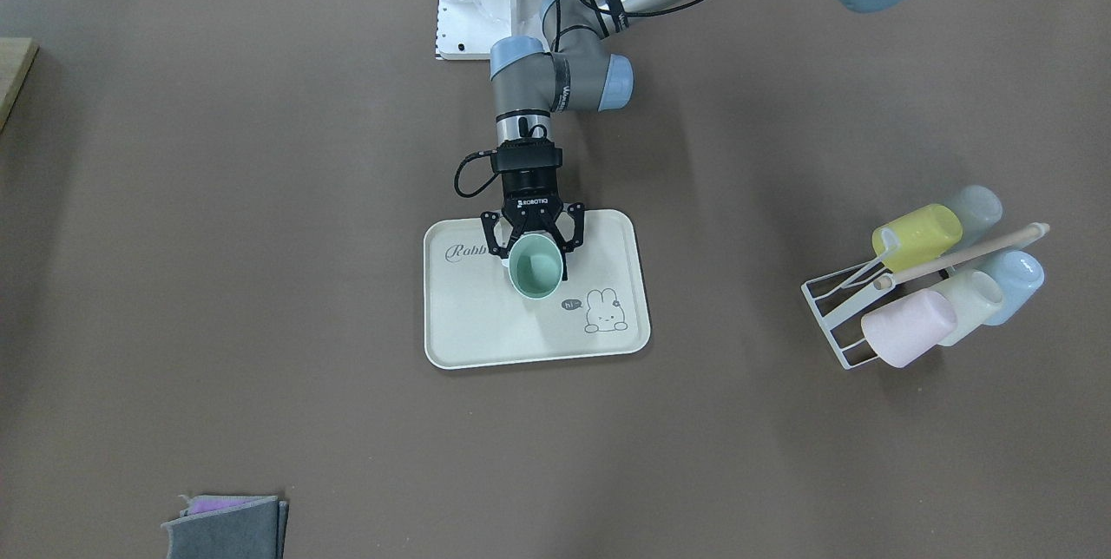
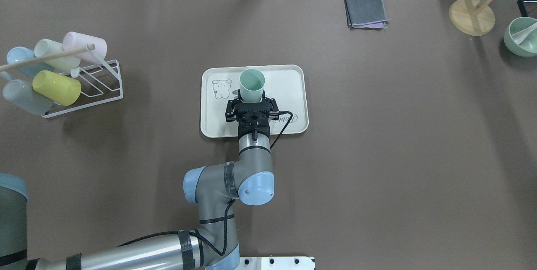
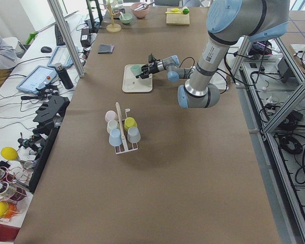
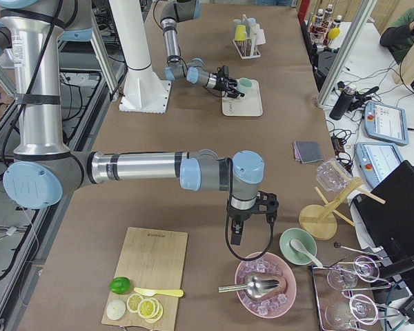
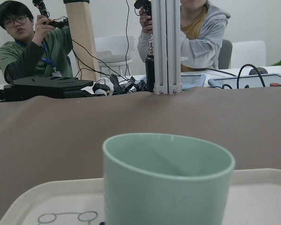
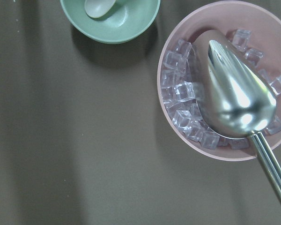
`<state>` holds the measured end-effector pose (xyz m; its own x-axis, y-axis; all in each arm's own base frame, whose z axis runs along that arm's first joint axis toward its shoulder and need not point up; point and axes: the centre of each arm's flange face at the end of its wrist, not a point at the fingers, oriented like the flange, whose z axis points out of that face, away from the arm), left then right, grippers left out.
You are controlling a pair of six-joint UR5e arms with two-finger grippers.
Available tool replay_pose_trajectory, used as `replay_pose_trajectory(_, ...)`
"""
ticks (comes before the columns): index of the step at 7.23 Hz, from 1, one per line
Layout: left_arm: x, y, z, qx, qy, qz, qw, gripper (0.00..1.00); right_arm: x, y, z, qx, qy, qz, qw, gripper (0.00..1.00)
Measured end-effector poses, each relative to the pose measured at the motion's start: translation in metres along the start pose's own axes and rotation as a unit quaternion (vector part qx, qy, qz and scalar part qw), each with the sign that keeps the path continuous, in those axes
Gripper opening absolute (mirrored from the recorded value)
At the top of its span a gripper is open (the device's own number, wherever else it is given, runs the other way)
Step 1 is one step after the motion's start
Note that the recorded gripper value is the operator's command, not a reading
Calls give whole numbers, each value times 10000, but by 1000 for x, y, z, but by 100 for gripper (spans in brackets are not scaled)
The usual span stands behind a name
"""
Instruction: Pick up and place green cup on tray
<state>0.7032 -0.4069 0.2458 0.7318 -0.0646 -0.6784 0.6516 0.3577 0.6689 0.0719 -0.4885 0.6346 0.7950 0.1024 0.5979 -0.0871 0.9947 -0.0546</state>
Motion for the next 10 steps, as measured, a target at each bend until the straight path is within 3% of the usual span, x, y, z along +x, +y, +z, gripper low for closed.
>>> replay_pose_trajectory(5,-3,9,5,-46,10,-19,10000,17,-10,0,-3,-45,-548,315,9980,100)
replay_pose_trajectory(10,-3,11,5,-55,56,-172,9998,63,-6,0,1,-70,-467,392,9981,100)
